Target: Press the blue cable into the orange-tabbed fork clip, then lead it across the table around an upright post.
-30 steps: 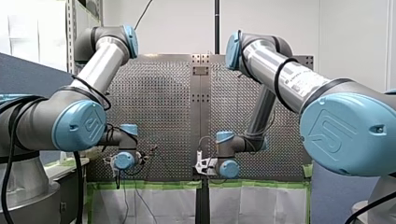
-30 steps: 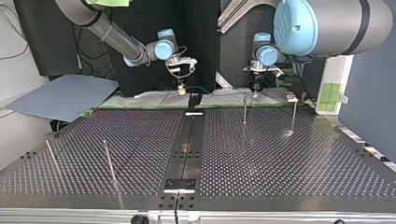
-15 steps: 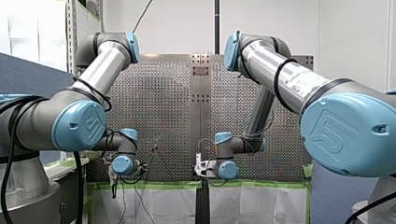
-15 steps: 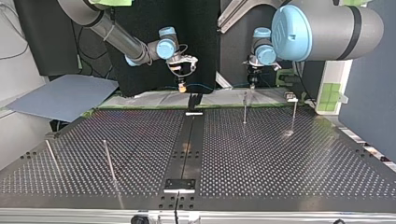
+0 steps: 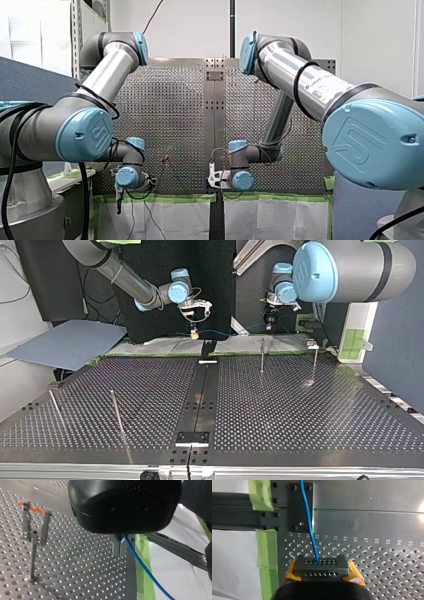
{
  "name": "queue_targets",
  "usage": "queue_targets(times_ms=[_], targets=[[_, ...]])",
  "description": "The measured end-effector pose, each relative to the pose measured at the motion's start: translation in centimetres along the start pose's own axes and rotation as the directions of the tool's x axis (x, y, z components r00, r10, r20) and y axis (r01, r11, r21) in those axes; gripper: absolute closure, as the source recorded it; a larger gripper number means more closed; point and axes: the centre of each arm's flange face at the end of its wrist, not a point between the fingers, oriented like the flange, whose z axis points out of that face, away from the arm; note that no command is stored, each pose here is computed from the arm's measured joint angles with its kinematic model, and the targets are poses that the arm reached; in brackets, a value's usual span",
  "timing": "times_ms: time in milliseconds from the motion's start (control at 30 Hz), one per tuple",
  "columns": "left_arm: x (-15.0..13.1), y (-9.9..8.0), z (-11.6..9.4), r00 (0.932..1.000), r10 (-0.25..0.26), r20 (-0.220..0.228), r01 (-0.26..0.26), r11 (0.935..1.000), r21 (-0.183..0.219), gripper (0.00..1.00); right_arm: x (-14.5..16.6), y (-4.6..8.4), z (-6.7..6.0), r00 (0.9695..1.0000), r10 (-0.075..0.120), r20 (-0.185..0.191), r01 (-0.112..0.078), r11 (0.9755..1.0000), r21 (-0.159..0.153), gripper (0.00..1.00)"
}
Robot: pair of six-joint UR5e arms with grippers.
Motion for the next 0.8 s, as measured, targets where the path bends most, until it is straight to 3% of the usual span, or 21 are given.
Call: queue_targets(times_ms=[233, 633, 800], targets=[[-2.3, -0.5, -0.6, 0.9989, -0.029, 0.036, 0.029, 0.9996, 0.001, 1.00, 1.9, -1.0, 0.1, 0.9995, 0.001, -0.031, -0.001, 1.0000, 0.002, 1.00], [-4.5, -0.5, -0.3, 0.9936, -0.059, 0.096, 0.059, 0.9982, 0.005, 1.00, 2.5, -1.5, 0.5, 0.9984, 0.030, -0.047, -0.029, 0.9994, 0.018, 1.00], [-5.0, -0.3, 0.2, 0.9863, -0.096, 0.134, 0.095, 0.9954, 0.011, 1.00, 2.7, -1.5, 0.6, 0.9982, 0.031, -0.052, -0.030, 0.9994, 0.019, 1.00]])
